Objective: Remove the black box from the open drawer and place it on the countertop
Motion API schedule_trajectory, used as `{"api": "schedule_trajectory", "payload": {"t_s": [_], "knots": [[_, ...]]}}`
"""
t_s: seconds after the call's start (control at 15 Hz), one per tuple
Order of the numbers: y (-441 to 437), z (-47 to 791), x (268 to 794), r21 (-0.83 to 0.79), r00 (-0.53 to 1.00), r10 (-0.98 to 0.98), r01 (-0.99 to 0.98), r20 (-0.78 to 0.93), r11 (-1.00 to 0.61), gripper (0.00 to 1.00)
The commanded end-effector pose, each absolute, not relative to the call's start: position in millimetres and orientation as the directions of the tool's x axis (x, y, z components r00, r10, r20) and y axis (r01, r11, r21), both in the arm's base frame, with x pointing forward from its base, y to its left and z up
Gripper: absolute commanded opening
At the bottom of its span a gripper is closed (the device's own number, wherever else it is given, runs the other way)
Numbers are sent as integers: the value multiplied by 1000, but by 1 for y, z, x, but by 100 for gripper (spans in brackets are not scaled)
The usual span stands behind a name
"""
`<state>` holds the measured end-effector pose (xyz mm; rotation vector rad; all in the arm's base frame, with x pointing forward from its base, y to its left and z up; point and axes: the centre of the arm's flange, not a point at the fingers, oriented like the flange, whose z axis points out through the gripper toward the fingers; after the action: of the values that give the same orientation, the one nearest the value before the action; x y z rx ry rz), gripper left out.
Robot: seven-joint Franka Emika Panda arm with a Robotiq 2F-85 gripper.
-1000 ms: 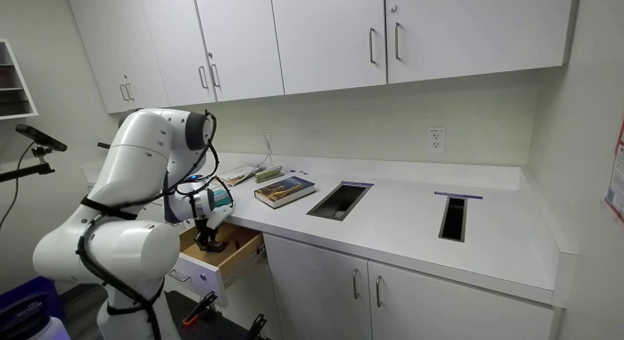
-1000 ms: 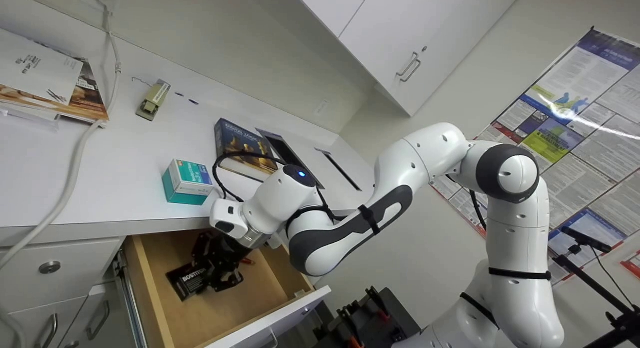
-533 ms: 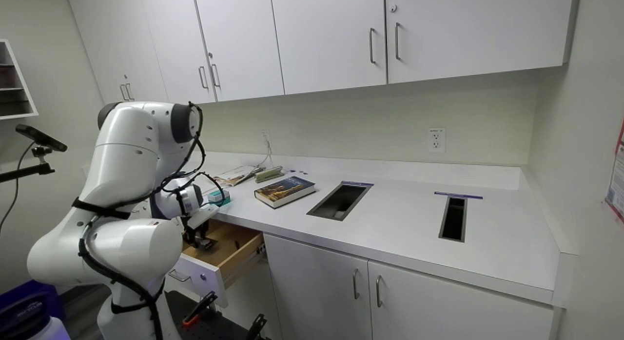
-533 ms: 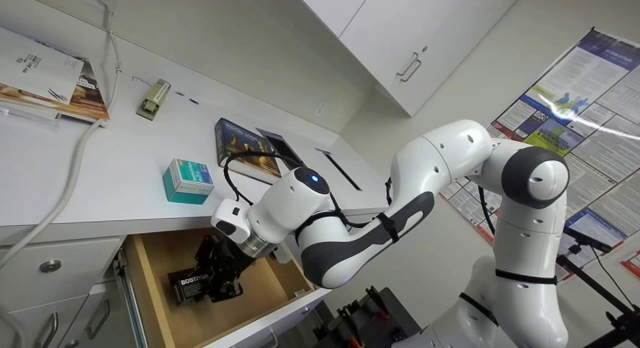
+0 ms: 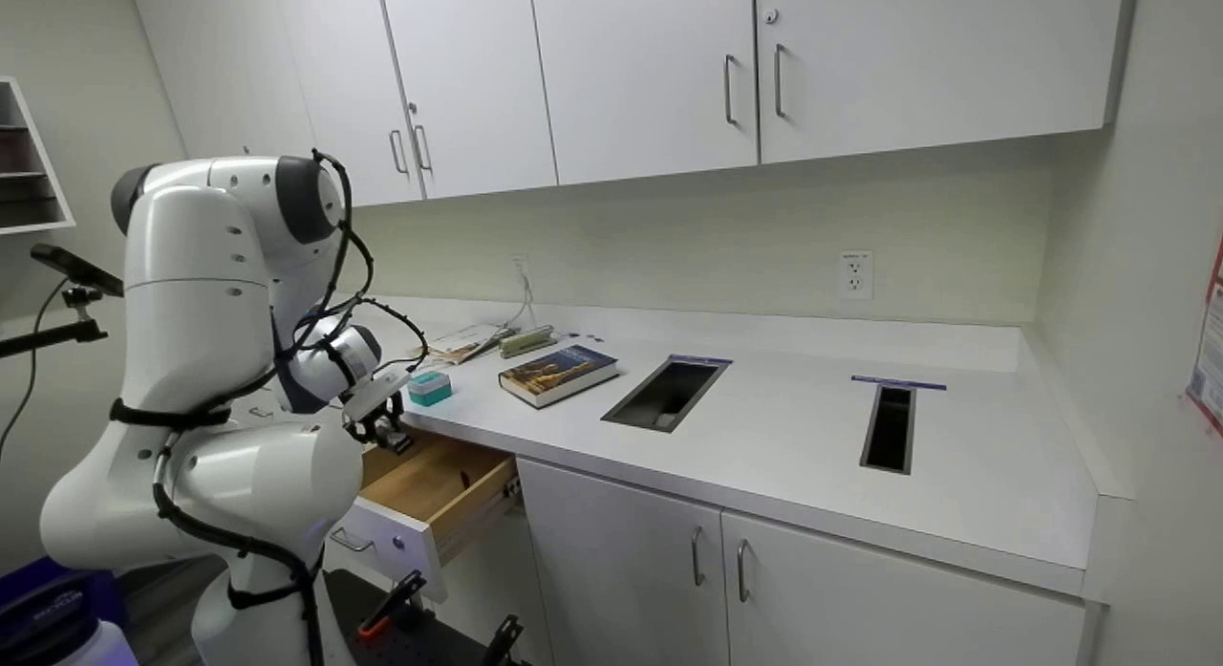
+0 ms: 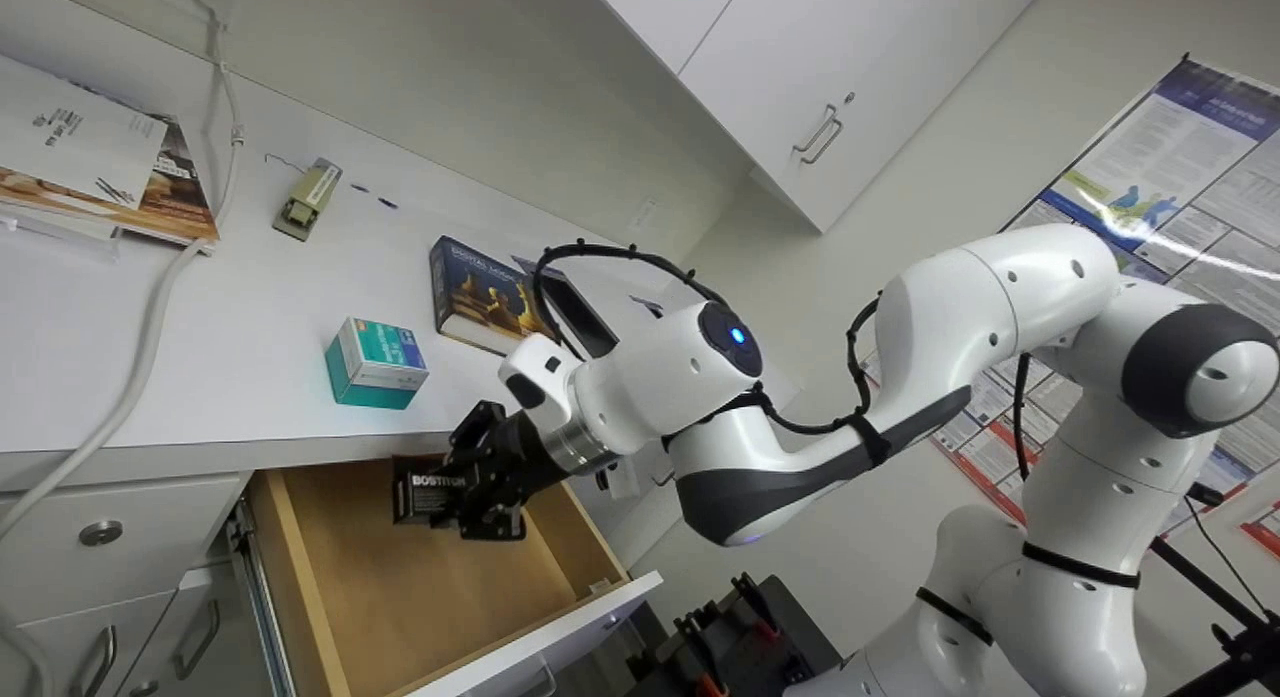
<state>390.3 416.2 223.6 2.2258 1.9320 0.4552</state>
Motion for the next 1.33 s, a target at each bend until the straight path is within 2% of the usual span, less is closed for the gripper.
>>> {"api": "schedule_trajectory", "payload": {"t_s": [0.0, 0.33, 0.67, 1.27], "knots": [[382, 280, 380, 412, 196, 971, 880, 139, -237, 19], [338, 326, 404, 450, 304, 928, 812, 218, -371, 19], [298, 332, 453, 420, 408, 866, 759, 289, -497, 19], [287, 316, 509, 190, 541, 771, 763, 336, -618, 19]]}}
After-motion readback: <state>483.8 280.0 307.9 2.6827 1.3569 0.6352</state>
